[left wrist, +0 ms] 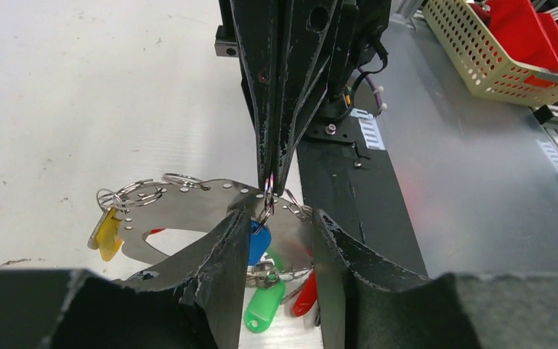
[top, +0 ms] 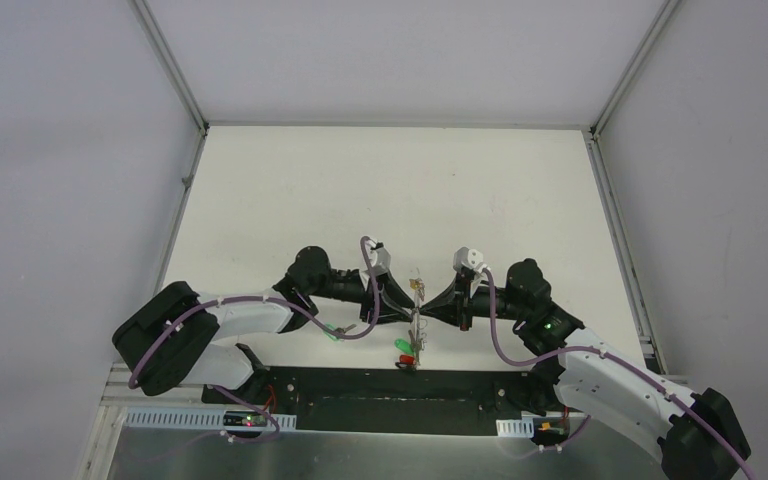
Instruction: Put the keys on the keyring
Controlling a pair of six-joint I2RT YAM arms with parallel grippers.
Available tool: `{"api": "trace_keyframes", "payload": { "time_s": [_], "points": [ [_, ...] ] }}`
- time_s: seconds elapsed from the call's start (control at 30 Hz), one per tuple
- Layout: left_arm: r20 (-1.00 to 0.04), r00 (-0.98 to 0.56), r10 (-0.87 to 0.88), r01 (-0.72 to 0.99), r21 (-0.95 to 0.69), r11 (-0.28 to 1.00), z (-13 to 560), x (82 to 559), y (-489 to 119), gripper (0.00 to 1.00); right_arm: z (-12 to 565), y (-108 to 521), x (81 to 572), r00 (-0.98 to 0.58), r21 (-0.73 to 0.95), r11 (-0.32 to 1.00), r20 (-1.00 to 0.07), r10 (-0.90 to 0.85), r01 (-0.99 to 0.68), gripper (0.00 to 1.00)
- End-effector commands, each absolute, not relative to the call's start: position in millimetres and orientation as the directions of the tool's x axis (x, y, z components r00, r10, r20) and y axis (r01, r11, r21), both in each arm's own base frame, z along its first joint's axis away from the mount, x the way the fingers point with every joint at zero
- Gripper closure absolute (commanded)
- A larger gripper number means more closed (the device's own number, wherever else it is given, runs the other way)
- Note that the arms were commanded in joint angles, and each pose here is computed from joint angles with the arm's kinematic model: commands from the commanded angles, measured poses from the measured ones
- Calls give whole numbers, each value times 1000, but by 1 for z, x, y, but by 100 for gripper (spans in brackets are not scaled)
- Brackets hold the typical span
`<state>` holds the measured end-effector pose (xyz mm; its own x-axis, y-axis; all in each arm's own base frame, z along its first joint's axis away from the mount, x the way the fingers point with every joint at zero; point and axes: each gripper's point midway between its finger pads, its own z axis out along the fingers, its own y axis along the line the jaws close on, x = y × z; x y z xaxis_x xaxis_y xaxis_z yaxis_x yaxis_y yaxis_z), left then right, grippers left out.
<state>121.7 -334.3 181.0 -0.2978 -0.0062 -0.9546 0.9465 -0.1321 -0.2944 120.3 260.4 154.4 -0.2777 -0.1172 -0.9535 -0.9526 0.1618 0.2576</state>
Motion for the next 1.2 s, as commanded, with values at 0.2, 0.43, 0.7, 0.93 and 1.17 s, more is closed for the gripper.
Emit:
{"api": "trace_keyframes", "payload": {
  "time_s": [0.2,0.43,0.7,0.93,1.17],
  "points": [
    [-978,-206,-39,970,-198,-141,196,125,-344,70,173,265,121,-221,210,129,-972,-84,-969,100],
    [-979,-202,-43,971,-194,-137,197,125,-347,71,173,264,120,-222,210,126,-971,-89,-970,100],
    [-979,-204,-25,970,-199,-140,191,124,-349,83,172,264,120,-226,213,130,-970,-90,-968,100],
    [-980,-196,-38,976,-191,-105,198,129,-349,89,172,264,120,-226,214,131,-970,-91,-968,100],
    [-985,-170,-5,983,-169,-68,198,133,-346,97,174,265,122,-222,210,132,-971,-86,-969,100]
  ]
}}
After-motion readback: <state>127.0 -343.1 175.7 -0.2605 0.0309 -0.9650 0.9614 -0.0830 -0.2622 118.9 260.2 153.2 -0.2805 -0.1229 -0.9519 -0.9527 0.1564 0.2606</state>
